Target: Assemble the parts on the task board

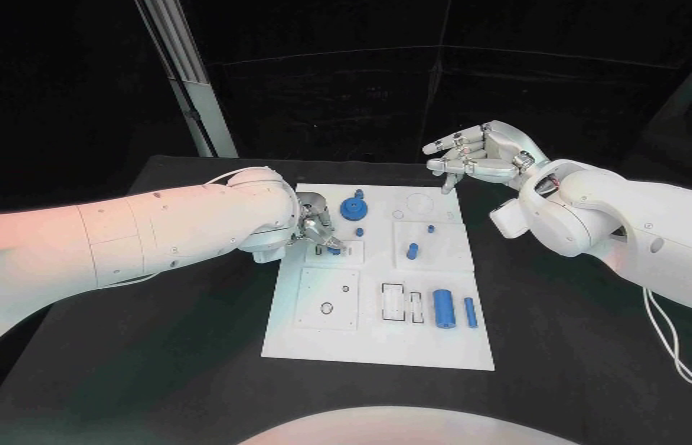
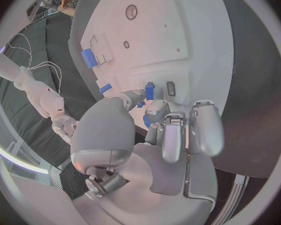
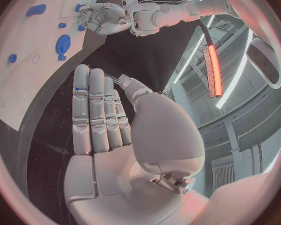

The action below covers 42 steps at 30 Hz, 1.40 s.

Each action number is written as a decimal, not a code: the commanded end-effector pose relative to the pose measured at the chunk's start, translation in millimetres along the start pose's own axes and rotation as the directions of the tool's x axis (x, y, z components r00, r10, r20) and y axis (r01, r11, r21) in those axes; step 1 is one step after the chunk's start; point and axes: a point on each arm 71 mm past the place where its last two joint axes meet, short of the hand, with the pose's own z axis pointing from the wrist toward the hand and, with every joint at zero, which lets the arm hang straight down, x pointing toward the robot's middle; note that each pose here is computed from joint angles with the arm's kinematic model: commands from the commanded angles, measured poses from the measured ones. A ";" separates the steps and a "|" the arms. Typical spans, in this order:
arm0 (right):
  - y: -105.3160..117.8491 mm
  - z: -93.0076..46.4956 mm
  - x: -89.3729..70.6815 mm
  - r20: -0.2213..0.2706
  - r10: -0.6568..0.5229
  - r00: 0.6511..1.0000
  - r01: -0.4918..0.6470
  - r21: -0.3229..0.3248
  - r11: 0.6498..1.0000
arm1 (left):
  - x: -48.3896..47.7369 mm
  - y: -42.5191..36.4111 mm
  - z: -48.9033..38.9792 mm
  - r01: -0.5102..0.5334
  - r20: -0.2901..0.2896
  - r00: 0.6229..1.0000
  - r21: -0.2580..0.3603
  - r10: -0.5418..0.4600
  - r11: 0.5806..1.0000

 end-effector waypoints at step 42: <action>2.2 1.8 3.1 -0.023 0.005 1.000 -0.006 -0.011 1.000 | 3.7 -5.1 8.5 -0.059 -0.086 0.995 -0.027 0.057 0.998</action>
